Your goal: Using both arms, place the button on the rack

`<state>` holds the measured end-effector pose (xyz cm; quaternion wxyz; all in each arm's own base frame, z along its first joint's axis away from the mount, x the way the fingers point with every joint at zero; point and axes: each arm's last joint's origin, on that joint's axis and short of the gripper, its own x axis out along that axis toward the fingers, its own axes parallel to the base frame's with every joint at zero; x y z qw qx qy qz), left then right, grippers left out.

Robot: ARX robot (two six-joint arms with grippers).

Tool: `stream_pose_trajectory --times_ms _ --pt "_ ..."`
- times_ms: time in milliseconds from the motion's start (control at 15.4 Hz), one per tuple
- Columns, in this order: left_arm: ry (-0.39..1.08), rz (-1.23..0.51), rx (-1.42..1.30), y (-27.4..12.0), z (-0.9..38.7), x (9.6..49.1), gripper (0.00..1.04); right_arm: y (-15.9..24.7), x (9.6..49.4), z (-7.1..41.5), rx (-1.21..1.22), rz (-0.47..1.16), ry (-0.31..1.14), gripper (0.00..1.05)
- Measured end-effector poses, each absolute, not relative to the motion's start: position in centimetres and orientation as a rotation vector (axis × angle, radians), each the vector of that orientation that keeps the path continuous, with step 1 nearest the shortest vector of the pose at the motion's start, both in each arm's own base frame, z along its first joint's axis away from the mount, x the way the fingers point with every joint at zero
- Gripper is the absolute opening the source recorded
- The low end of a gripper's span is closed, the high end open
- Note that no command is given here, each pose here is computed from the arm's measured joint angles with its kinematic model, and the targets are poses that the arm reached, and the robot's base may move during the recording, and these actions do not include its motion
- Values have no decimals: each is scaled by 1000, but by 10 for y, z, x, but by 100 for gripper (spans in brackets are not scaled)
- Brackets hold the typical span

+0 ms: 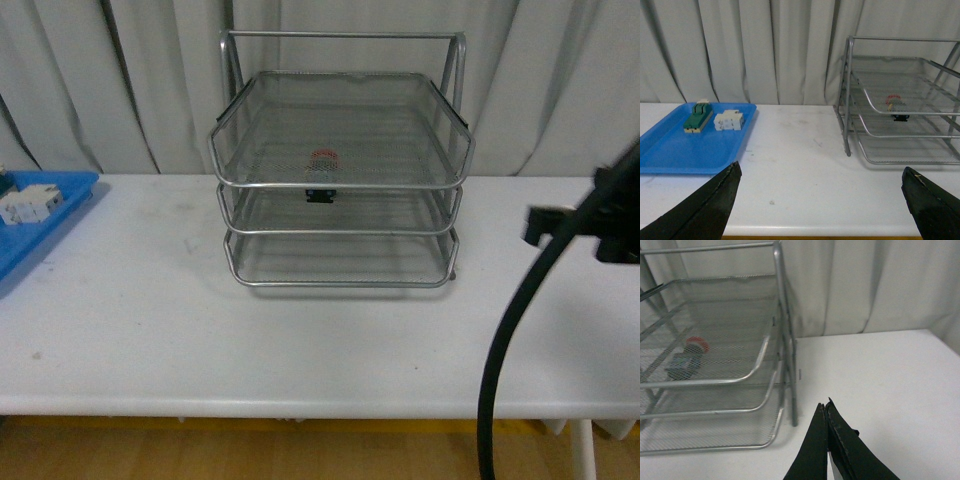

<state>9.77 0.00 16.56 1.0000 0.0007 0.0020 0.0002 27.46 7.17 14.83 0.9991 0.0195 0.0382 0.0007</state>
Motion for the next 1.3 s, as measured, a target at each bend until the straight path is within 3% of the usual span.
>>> stream_pose_trajectory --times_ms 195,325,715,1300 --pt "4 0 1 0 166 98 98 47 245 170 28 -10 -30 2" --pt "4 0 1 0 166 98 98 34 221 158 4 -5 32 2" --pt "4 0 1 0 166 98 98 13 174 162 4 -2 20 2" --pt "3 0 1 0 166 98 98 -1 135 167 6 -8 -1 2"
